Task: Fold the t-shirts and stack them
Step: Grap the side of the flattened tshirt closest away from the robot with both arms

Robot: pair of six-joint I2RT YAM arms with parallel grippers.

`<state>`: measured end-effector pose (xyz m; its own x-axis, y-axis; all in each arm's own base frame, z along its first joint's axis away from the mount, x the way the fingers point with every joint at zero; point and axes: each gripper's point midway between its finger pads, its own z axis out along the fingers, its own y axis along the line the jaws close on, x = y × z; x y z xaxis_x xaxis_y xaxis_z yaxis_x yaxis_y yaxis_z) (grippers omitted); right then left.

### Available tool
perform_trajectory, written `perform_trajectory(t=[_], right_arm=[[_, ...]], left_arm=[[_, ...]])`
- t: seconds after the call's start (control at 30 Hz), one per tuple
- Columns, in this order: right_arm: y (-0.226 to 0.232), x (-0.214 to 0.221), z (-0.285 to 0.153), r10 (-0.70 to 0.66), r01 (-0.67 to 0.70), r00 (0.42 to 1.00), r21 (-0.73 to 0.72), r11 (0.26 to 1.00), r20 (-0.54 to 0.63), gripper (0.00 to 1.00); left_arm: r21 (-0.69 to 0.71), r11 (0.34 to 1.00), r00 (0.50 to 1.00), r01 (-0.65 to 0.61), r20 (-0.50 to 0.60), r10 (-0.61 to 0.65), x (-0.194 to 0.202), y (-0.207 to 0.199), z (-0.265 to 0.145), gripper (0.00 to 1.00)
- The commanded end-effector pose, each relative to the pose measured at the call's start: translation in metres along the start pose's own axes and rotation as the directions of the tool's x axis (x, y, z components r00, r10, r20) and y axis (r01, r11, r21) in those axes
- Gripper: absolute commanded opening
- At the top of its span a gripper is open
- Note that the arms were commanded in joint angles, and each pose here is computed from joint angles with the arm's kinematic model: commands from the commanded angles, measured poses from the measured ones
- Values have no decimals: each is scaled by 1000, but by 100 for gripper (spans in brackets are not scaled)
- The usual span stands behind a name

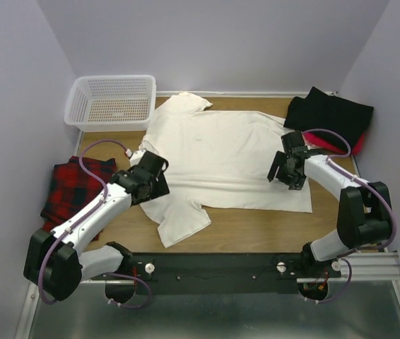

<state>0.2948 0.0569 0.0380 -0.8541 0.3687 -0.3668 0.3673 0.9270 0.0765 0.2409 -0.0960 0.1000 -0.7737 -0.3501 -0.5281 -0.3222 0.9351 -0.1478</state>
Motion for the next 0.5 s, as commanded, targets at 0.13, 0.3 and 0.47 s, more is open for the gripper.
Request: perform_trajectory(t=[0.13,0.3,0.47], right_arm=[[-6,9,-14,-5,5,999,-3,1000,32,82],[-9,14,-15,6,-6,1000,-3,1000,31,82],[-10,17,-16,9,-9,999,-3,1000,34,82]], left_arm=[[0,998,977,-69,-200,67,90,6,-26,77],[-17,995,971,-102,-219,96,95,6,-37,74],[-19,992,961,-128,-249,119,105,0,-30,63]])
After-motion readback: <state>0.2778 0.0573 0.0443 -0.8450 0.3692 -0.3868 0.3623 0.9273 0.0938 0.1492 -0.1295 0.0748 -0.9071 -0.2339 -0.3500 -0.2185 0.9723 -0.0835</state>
